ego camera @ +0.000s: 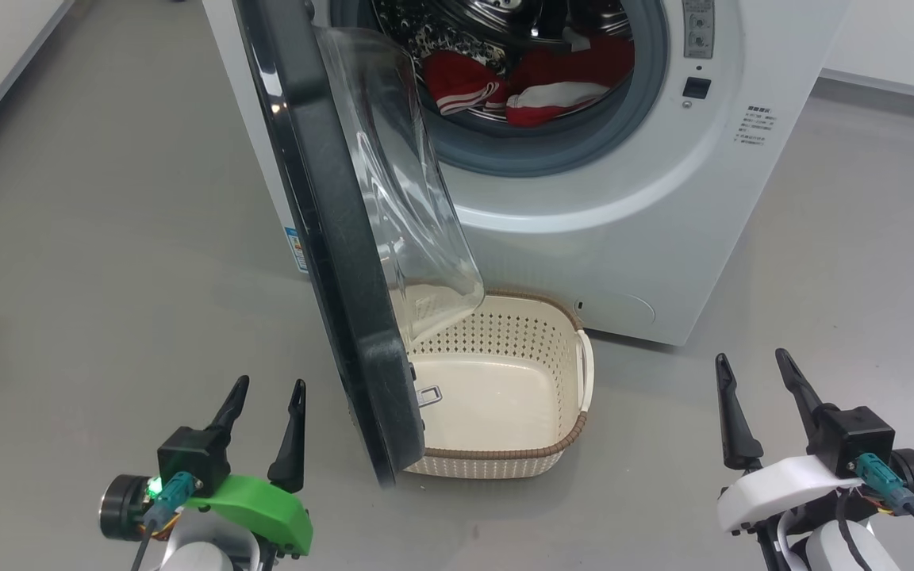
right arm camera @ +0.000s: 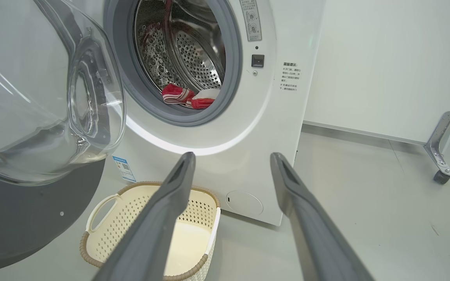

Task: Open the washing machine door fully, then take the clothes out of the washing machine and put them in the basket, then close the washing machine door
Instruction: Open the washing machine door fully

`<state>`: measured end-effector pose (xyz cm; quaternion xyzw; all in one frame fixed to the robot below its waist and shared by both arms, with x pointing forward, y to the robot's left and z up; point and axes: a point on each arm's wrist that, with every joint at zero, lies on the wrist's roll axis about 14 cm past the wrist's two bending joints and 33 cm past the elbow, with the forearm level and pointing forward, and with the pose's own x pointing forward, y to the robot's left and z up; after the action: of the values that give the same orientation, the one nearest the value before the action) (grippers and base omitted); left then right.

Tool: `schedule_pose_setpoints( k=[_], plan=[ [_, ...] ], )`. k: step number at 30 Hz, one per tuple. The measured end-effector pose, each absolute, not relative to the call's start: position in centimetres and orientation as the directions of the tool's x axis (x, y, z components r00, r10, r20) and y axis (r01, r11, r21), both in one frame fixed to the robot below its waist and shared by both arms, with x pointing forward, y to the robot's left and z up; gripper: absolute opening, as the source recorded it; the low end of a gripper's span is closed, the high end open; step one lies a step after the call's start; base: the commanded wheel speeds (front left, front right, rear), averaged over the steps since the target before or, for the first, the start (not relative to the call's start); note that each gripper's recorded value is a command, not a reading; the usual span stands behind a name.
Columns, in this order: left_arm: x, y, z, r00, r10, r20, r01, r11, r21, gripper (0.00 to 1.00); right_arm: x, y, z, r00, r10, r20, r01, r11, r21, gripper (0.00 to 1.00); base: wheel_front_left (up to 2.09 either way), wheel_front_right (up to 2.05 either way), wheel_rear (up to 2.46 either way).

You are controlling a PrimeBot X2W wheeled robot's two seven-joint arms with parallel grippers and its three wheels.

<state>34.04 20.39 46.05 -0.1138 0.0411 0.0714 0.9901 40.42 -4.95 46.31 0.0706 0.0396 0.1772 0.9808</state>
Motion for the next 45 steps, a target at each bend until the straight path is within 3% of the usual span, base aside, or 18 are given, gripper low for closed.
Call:
schedule_pose_setpoints(
  k=[1,13,21,28,36,45],
  plan=[
    [34.0,20.4,46.0,0.986,0.132,-0.101,-0.151,0.964,-0.219,0.0,40.4,-4.9,46.3,0.934,0.352,-0.053,-0.341,0.927,0.154,1.0,0.0,0.0,0.0],
    [33.4,20.5,46.1,0.986,0.137,-0.096,-0.155,0.962,-0.225,0.0,39.8,-4.9,46.5,0.934,0.354,-0.051,-0.343,0.927,0.153,1.0,0.0,0.0,0.0],
    [33.8,20.9,48.6,0.989,0.15,-0.016,-0.15,0.961,-0.234,0.0,39.7,-4.7,46.9,0.934,0.356,-0.039,-0.346,0.925,0.156,1.0,0.0,0.0,0.0],
    [35.0,21.8,55.4,0.969,0.16,0.189,-0.12,0.971,-0.206,0.0,39.8,-4.7,47.2,0.934,0.357,-0.031,-0.348,0.925,0.155,1.0,0.0,0.0,0.0],
    [34.4,21.8,66.0,0.858,0.135,0.495,-0.074,0.987,-0.14,0.0,39.3,-4.7,47.1,0.931,0.363,-0.036,-0.354,0.923,0.151,1.0,0.0,0.0,0.0],
    [32.3,16.5,71.1,0.765,-0.048,0.642,0.107,0.993,-0.054,0.0,38.8,-4.8,47.2,0.931,0.363,-0.033,-0.355,0.923,0.147,1.0,0.0,0.0,0.0]
  ],
)
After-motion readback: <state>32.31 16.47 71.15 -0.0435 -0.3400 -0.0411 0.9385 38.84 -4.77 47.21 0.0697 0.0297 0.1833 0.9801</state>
